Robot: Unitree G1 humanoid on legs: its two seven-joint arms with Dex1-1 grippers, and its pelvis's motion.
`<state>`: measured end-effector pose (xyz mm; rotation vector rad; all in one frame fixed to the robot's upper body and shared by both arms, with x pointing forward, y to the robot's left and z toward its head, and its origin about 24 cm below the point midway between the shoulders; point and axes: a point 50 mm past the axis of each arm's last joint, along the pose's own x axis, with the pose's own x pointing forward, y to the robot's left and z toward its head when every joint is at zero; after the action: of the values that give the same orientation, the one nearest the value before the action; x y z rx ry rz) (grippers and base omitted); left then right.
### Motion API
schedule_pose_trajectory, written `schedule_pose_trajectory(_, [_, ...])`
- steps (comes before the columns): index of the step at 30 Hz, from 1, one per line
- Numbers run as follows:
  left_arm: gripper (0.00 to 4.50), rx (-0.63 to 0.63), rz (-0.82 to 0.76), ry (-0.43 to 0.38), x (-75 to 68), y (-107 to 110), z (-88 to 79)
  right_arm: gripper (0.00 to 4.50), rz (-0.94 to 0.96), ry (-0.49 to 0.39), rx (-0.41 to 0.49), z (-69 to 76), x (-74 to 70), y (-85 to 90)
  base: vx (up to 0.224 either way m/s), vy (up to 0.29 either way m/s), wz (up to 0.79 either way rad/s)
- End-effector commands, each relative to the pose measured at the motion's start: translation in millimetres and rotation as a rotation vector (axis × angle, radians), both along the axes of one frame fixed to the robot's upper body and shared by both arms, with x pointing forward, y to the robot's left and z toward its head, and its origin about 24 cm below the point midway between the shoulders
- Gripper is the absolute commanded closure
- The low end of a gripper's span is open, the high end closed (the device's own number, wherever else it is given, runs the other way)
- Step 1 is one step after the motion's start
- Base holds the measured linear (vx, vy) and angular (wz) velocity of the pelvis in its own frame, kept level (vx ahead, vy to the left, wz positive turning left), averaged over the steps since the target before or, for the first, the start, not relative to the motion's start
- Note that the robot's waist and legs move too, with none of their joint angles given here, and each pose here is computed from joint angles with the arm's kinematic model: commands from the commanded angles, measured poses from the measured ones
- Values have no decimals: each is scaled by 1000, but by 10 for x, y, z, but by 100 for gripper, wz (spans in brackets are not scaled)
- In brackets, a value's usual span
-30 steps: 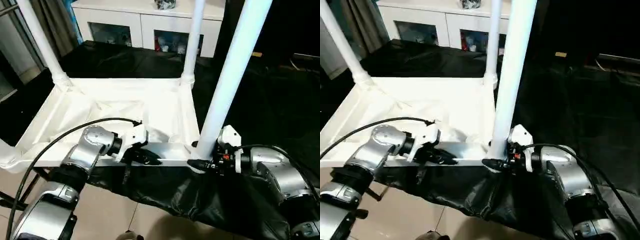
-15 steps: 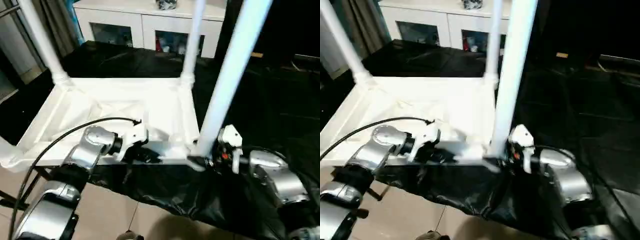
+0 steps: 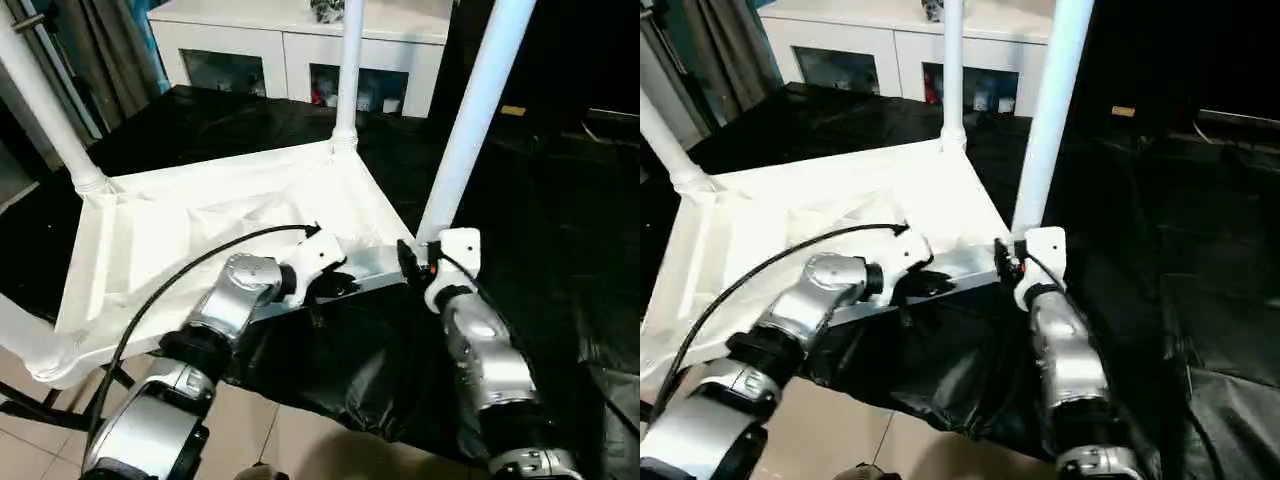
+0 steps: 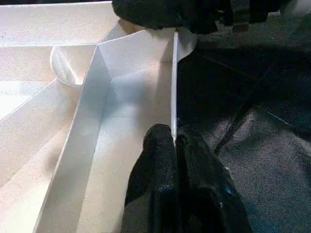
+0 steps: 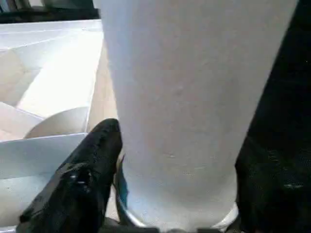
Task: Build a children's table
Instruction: Rotate leg to tighten
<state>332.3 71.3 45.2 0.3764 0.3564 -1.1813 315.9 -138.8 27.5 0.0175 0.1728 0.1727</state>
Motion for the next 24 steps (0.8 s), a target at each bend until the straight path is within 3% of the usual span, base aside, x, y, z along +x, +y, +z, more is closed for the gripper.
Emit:
schedule_pose_trajectory(1, [450, -79, -57, -23, -57, -240, 64, 81, 152, -9, 32, 15, -23, 293, 0, 0, 0])
schedule_pose_trajectory(10, [450, -89, -65, -18, -58, -205, 72, 66, 175, -18, 28, 33, -20, 258, 0, 0, 0])
schedule_pose_trajectory(11, [450, -97, -75, -12, -63, -162, 78, 45, 210, -26, 23, 53, -19, 218, 0, 0, 0])
schedule_pose_trajectory(13, [450, -105, -148, 31, -89, 77, 103, 45, 495, -13, -15, 131, -81, -30, 0, 0, 0])
schedule_pose_trajectory(15, [450, -97, -190, 51, -107, 189, 111, 45, 655, 5, -32, 179, -142, -142, 0, 0, 0])
schedule_pose_trajectory(24, [450, -34, -247, 77, -114, 396, 120, 45, 824, 42, -91, 241, -165, -274, 0, 0, 0])
